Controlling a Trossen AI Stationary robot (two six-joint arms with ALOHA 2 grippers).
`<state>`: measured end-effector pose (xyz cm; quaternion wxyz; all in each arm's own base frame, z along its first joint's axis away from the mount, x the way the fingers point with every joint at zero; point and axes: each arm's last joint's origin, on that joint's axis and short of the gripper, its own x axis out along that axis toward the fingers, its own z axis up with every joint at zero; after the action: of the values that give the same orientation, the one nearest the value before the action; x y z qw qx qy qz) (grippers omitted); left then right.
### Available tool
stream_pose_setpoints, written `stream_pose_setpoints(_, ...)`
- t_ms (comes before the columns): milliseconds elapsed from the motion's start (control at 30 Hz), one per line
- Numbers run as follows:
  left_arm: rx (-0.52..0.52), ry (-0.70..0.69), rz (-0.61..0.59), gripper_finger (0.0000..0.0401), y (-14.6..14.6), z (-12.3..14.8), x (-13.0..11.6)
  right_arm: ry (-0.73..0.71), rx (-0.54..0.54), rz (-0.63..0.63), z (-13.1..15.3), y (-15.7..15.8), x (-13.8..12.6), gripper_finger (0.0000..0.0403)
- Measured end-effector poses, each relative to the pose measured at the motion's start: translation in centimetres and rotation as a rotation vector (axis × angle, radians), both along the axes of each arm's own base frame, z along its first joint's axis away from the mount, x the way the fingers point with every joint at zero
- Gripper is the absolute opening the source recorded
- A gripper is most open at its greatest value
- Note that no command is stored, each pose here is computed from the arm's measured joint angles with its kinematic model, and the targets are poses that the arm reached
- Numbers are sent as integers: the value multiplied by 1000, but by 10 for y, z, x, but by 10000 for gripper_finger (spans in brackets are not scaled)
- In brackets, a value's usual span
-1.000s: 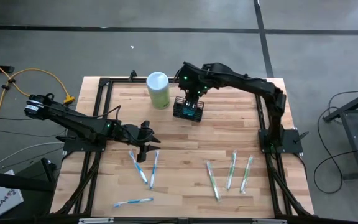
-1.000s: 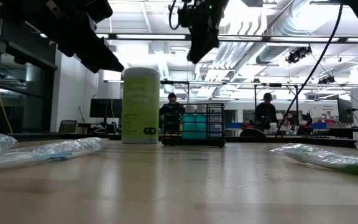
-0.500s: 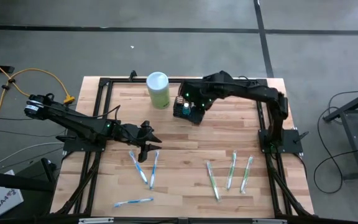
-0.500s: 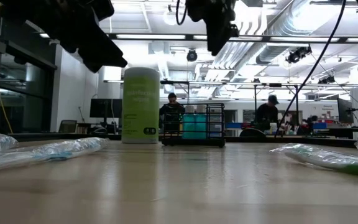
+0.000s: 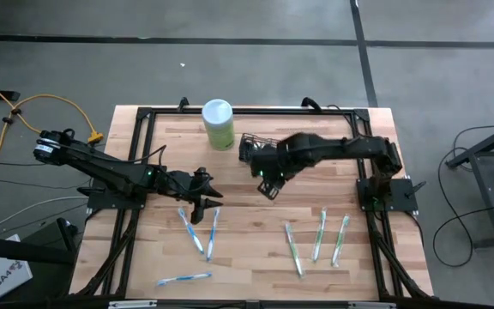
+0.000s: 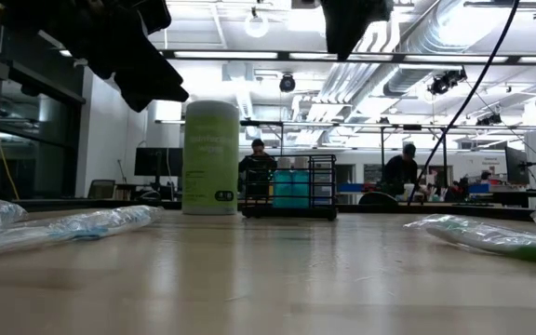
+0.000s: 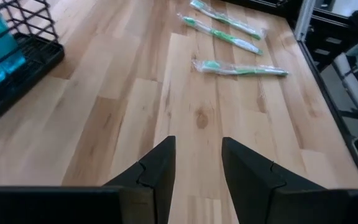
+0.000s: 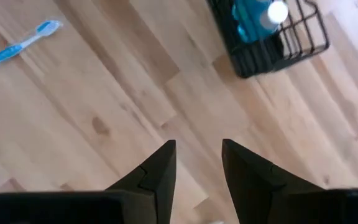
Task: Pick & Place toothbrushing station
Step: Put the left green toothbrush into the mesh organizer
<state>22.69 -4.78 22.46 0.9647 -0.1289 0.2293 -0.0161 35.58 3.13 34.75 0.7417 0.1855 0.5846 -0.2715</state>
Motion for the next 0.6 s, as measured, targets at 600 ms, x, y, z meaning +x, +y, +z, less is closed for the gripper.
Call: stream_pose_setpoints(600, -23, 16, -119, 127, -3, -1, -1, -84, 53, -230, 0, 97, -25, 121)
